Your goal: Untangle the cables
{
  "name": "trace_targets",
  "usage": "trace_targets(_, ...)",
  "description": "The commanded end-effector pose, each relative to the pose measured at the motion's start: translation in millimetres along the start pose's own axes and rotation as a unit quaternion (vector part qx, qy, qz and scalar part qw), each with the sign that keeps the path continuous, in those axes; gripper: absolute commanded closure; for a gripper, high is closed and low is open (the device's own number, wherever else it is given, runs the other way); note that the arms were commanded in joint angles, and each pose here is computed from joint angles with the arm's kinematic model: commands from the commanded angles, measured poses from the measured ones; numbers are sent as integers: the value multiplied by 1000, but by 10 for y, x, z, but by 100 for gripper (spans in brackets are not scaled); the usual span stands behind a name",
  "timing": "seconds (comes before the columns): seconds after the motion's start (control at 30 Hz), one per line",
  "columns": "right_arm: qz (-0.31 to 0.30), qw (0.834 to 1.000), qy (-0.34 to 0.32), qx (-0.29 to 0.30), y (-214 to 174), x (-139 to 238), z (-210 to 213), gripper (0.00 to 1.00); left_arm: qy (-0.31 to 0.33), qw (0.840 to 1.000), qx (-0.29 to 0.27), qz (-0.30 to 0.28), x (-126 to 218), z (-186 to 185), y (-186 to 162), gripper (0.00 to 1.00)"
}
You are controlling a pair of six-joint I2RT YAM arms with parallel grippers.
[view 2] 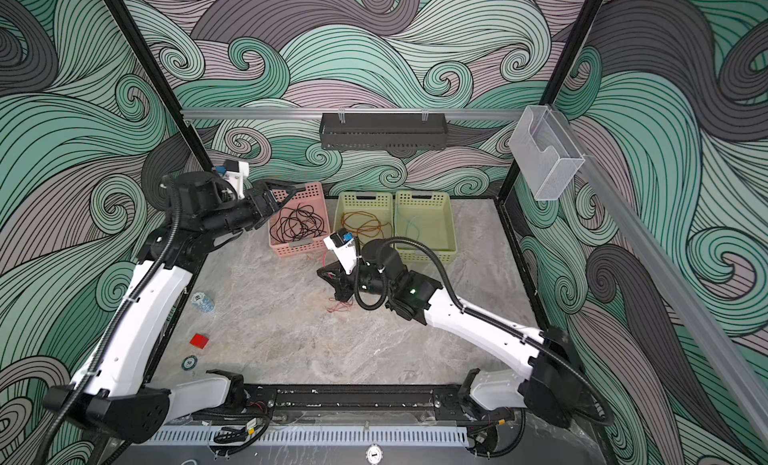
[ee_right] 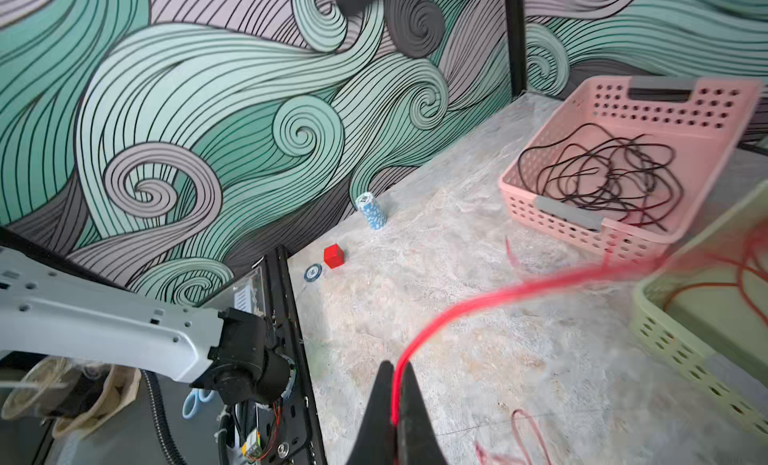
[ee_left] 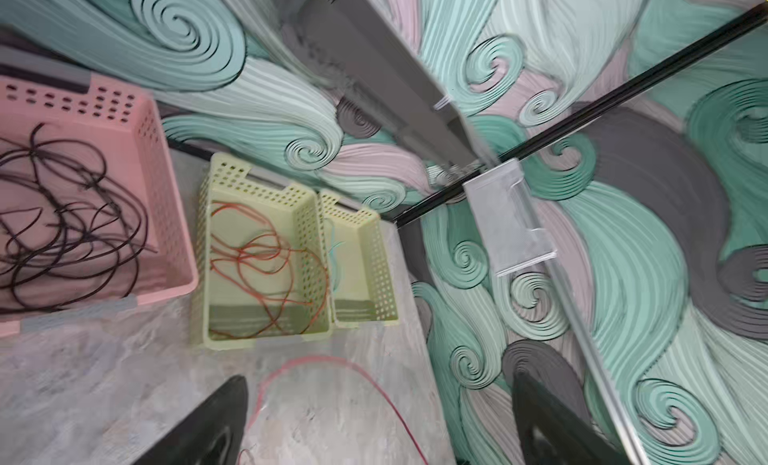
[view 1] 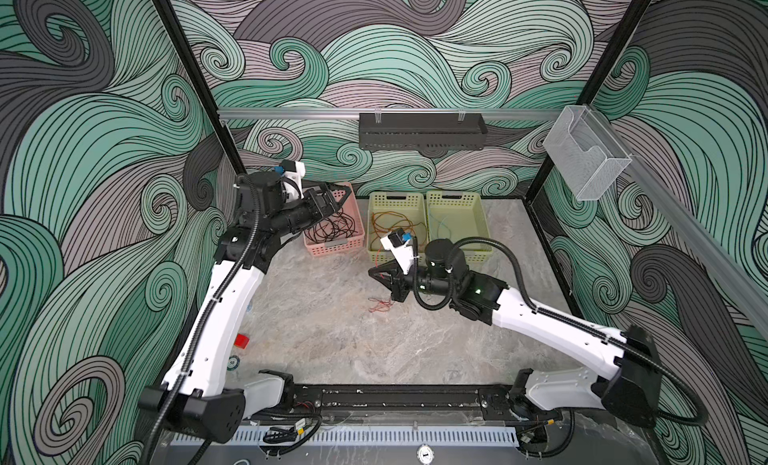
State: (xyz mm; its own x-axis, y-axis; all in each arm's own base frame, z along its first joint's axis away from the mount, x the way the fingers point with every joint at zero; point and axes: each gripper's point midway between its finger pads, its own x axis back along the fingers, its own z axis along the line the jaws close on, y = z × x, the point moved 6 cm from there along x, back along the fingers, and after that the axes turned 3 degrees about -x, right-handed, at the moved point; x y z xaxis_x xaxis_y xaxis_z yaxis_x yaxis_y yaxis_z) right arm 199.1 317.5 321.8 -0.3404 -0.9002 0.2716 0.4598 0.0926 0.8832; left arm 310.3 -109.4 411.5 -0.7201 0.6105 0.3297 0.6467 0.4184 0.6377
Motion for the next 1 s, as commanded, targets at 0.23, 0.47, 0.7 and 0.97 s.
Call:
trace_targets(0.23, -8, 987, -125, -98, -249, 315, -288, 100, -21, 988, -4, 154, -249, 519, -2120, 1)
trace_targets(0.47, -26, 975, -164, -147, -459, 498, -389, 100, -54, 976, -136, 160, -306, 424, -3083, 1)
trace_targets(0.7, -14, 974, -172, -150, -548, 560, -399, 100, -11, 955, -232, 187, -718, 311, -3362, 5)
trace_targets(0.97, -18, 973, -179, -147, -585, 615, -411, 100, -13, 942, -261, 213, -1074, 294, -3612, 41)
